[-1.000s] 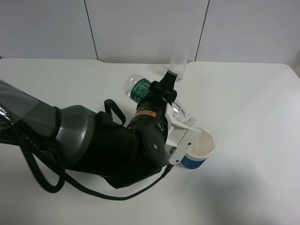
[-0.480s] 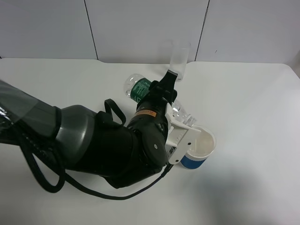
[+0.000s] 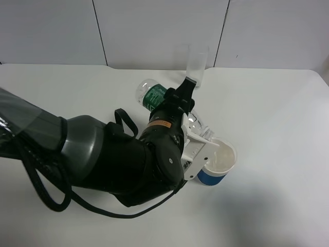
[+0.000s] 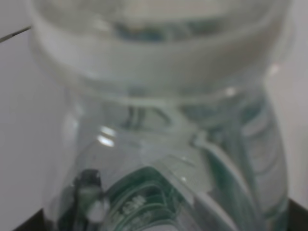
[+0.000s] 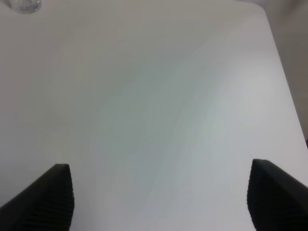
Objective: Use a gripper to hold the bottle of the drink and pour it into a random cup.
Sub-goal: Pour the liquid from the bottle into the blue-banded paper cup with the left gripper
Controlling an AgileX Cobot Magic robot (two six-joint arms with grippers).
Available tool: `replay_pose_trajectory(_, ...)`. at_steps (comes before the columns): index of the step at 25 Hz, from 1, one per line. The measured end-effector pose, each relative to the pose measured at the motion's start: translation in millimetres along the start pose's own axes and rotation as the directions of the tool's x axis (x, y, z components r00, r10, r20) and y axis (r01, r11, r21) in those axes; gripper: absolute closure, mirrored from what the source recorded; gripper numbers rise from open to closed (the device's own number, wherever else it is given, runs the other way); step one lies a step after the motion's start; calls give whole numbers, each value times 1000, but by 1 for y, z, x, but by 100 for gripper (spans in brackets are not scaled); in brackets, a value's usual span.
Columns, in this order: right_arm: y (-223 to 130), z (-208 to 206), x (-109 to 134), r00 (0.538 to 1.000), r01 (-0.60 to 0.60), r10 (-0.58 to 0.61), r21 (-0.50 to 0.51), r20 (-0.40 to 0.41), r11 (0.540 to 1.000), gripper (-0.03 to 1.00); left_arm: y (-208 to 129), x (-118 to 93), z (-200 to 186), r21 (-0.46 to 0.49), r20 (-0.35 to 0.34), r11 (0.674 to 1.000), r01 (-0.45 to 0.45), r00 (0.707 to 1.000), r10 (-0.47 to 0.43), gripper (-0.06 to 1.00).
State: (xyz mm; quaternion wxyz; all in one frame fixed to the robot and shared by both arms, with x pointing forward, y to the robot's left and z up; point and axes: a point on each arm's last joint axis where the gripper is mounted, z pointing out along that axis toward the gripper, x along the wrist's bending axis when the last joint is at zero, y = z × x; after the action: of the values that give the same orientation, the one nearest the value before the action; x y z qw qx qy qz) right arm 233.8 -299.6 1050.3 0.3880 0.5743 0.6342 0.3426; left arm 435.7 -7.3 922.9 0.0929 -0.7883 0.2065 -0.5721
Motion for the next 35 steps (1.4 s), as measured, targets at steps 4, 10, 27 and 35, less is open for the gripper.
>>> replay_pose_trajectory(4,0,0,0,1000,0,0,0,0,1000,23,0,0,0,0,-1,1000,-1,1000,1,40)
replay_pose_trajectory(10,0,0,0,1000,0,0,0,1,1000,23,0,0,0,1,-1,1000,-4,1000,4,40)
replay_pose_trajectory(27,0,0,0,1000,1,-1,0,2,1000,23,1,1,-3,3,-15,1000,-10,1000,10,40)
replay_pose_trajectory(35,0,0,0,1000,1,-1,0,2,1000,23,1,1,-3,10,-19,1000,-14,1000,14,40)
